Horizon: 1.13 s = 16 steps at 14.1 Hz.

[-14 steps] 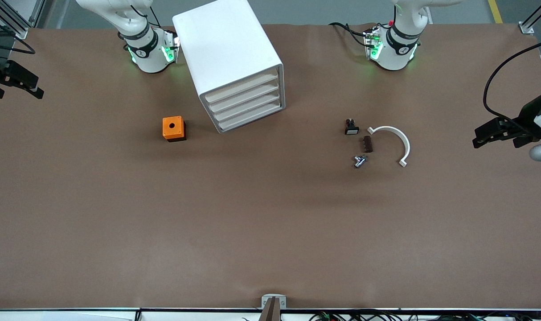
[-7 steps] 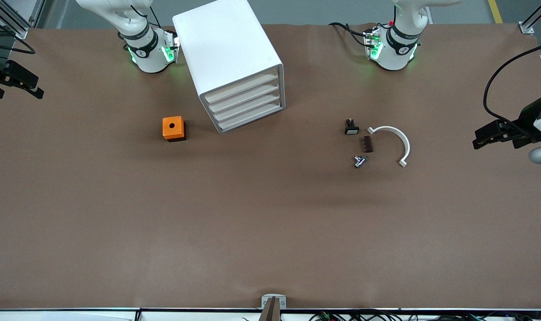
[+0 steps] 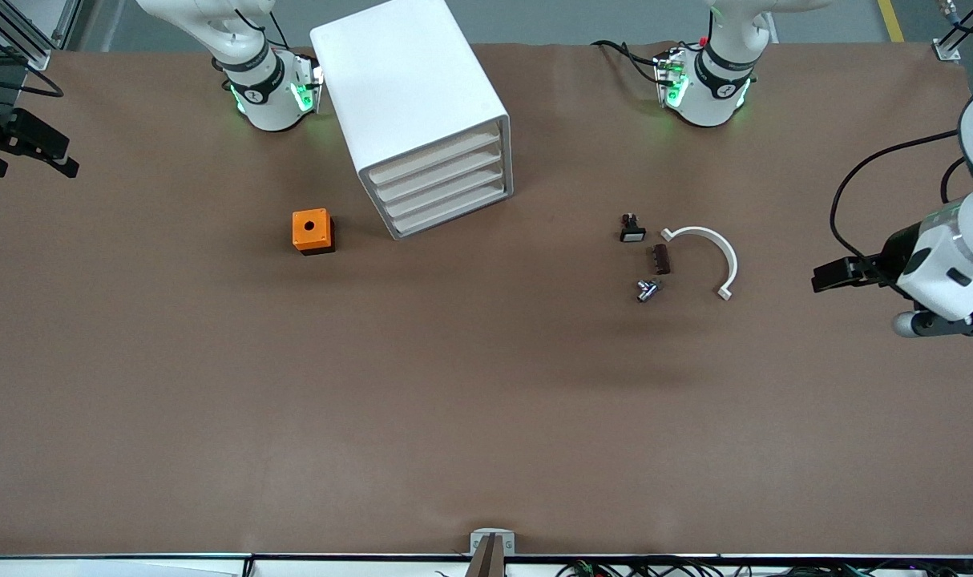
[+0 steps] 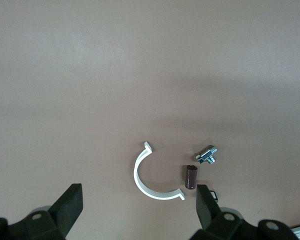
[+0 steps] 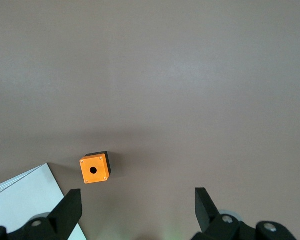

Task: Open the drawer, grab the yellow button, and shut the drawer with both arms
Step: 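Reach the left gripper to the white cabinet's drawer handle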

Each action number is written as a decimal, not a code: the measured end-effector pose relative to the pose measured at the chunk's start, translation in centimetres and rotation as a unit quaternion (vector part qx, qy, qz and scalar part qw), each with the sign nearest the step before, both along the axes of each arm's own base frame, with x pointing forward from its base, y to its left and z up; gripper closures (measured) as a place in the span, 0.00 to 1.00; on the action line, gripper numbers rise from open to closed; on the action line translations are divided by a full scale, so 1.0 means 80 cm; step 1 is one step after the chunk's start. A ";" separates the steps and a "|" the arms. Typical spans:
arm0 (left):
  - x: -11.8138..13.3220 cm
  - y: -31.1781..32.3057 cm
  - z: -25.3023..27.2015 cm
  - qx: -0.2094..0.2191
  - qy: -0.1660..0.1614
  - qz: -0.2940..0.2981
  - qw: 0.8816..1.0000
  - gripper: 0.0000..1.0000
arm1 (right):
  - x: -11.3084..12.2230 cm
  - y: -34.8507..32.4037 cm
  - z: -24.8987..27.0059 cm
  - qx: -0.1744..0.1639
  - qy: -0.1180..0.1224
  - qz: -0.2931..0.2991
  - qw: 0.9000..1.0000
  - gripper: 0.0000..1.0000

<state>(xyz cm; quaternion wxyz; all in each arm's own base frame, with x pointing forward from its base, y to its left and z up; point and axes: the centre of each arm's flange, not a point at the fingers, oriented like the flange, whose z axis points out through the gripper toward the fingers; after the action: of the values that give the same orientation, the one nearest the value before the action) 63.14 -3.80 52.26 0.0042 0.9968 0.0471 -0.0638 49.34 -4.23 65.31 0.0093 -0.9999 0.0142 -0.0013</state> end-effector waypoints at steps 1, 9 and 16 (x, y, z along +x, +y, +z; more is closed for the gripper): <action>0.002 -0.007 -0.009 0.002 0.006 0.009 1.000 0.00 | 0.000 0.000 0.000 0.000 0.000 0.000 1.000 0.00; -0.027 -0.157 -0.133 0.052 0.167 0.143 0.974 0.00 | 0.000 0.000 0.000 0.000 0.000 0.000 1.000 0.00; -0.087 -0.320 -0.216 0.115 0.299 0.382 0.867 0.00 | 0.000 -0.001 0.000 0.000 0.001 -0.001 1.000 0.00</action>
<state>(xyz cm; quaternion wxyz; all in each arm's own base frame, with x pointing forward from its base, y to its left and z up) 56.18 -29.43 34.97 -0.1011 0.8273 0.4303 -0.3467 49.32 -4.32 65.30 0.0095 -0.9998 0.0152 -0.0007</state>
